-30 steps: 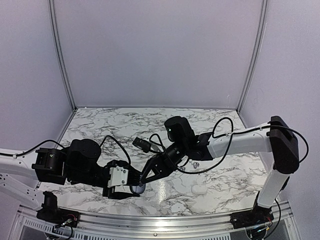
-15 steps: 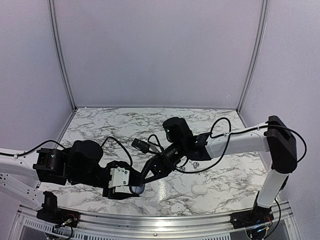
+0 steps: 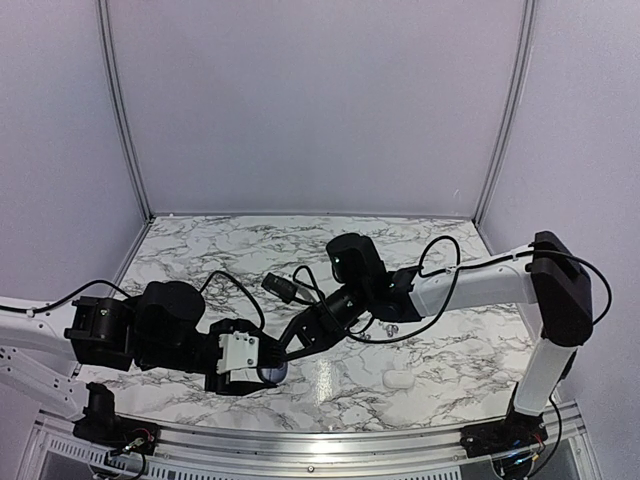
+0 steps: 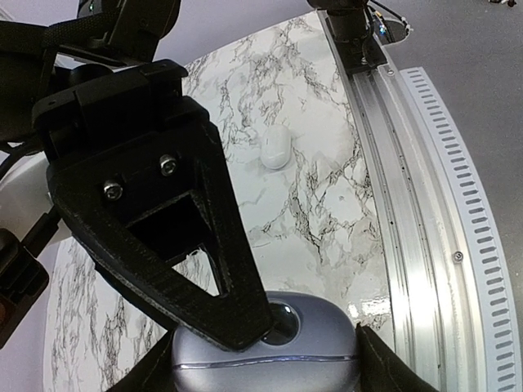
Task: Insert the wireless bluetooth earbuds into the charging case
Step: Pass from the left arm to the right
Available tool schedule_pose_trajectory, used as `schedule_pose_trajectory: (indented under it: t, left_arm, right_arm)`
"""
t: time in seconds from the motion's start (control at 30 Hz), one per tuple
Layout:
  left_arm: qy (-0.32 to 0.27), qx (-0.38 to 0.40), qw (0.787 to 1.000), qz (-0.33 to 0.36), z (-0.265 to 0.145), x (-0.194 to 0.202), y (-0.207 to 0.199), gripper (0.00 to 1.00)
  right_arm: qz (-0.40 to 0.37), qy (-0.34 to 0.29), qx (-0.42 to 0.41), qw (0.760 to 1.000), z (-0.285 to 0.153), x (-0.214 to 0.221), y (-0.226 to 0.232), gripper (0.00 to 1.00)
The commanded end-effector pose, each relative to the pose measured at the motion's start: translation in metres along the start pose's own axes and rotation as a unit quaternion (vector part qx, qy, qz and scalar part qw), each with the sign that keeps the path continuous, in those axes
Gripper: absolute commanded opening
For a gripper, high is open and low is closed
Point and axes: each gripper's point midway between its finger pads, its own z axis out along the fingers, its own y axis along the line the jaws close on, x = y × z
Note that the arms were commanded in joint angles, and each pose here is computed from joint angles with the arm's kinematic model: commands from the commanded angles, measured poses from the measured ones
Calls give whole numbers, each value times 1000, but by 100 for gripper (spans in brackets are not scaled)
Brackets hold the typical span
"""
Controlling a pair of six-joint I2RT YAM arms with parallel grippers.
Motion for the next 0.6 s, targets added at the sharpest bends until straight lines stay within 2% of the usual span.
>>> schedule_pose_trajectory:
  t: [0.0,0.13,0.33,0.47,0.57]
  left_arm:
    - [-37,-24,999,-4,-2,-21,12,43]
    - [-46,-45,998,-16,-8,-23,19,58]
    - [-65,-119,990,-44,-28,-26,45,98]
    - [-95,-179,977,-69,-50,-28,63,99]
    - [-132,-241,955,-113,-72,-27,82,99]
  right_arm:
    - [-95,-15,-38,995,13,-20,36,17]
    - [-95,-18,-41,994,11,-20,36,4]
    - [-100,-55,-38,993,-13,-32,38,0]
    - [-117,-94,-16,989,-39,-46,37,0]
    - [-144,-142,13,979,-67,-66,37,0]
